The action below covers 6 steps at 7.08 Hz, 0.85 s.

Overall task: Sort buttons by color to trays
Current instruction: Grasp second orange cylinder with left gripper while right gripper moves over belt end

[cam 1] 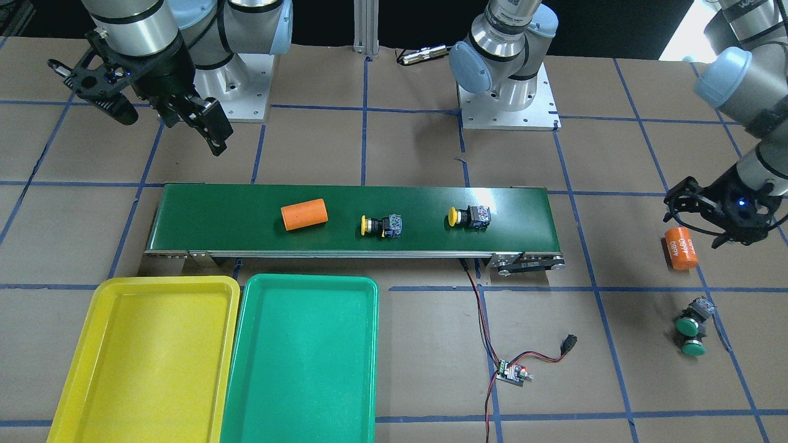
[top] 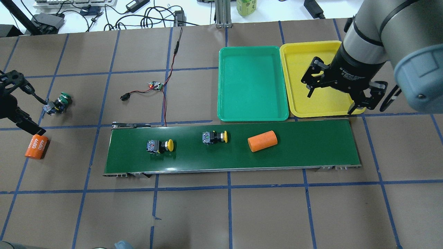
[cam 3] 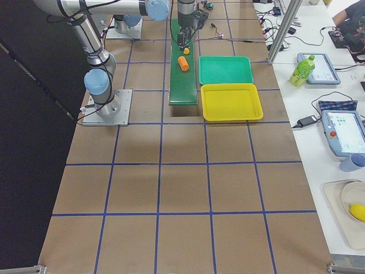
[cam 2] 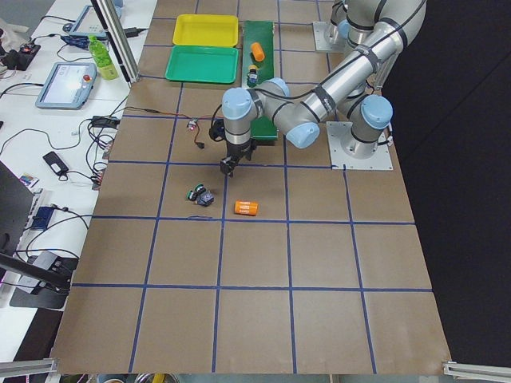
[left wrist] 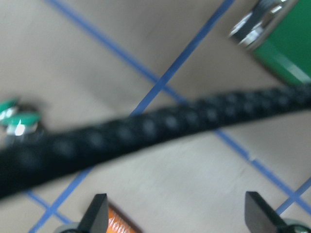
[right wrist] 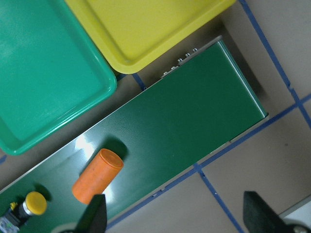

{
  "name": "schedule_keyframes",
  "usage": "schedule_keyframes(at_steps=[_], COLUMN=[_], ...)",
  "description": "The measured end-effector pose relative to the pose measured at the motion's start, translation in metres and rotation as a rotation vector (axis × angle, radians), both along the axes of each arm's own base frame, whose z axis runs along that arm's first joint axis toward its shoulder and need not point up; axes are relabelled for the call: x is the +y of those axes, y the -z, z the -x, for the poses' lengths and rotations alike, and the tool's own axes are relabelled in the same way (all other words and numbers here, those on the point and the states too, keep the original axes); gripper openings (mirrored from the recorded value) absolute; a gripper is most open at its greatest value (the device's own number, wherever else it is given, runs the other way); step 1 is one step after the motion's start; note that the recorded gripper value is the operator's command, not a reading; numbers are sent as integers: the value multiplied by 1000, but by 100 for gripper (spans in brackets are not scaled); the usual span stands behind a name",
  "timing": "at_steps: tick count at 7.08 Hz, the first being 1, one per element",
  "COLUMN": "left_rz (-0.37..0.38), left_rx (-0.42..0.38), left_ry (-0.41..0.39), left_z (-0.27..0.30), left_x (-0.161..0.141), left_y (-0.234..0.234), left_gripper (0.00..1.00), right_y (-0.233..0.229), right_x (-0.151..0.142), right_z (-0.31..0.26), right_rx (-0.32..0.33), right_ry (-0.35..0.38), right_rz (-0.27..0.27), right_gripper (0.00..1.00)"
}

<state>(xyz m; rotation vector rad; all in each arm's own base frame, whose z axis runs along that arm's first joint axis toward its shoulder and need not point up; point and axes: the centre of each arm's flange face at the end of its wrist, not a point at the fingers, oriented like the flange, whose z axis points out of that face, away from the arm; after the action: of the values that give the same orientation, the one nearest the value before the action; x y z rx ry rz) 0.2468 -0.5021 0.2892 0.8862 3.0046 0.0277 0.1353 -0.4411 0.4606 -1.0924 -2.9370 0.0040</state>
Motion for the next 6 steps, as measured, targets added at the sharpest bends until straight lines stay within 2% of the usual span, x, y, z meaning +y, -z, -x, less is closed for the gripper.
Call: schedule_keyframes(at_steps=[1, 2, 3, 4, 5, 6], left_rz=[-12, -12, -23, -52, -78, -93], left_rx=[7, 3, -1, 5, 15, 9], left_ry=[-94, -160, -225, -288, -334, -357], left_z=[-28, -47, -55, -53, -47, -46], left_x=[-8, -14, -14, -8, -2, 3], left_y=[23, 48, 75, 97, 112, 115], left_gripper=[100, 100, 100, 64, 1, 0], right_y=[12, 23, 28, 30, 31, 31], right_x=[0, 1, 2, 2, 3, 3], right_z=[-1, -2, -2, -2, -2, -2], right_rx=[-5, -10, -13, -14, -14, -14], right_ry=[178, 269, 308, 322, 325, 326], right_rz=[23, 29, 27, 26, 26, 25], right_gripper=[100, 100, 100, 100, 100, 100])
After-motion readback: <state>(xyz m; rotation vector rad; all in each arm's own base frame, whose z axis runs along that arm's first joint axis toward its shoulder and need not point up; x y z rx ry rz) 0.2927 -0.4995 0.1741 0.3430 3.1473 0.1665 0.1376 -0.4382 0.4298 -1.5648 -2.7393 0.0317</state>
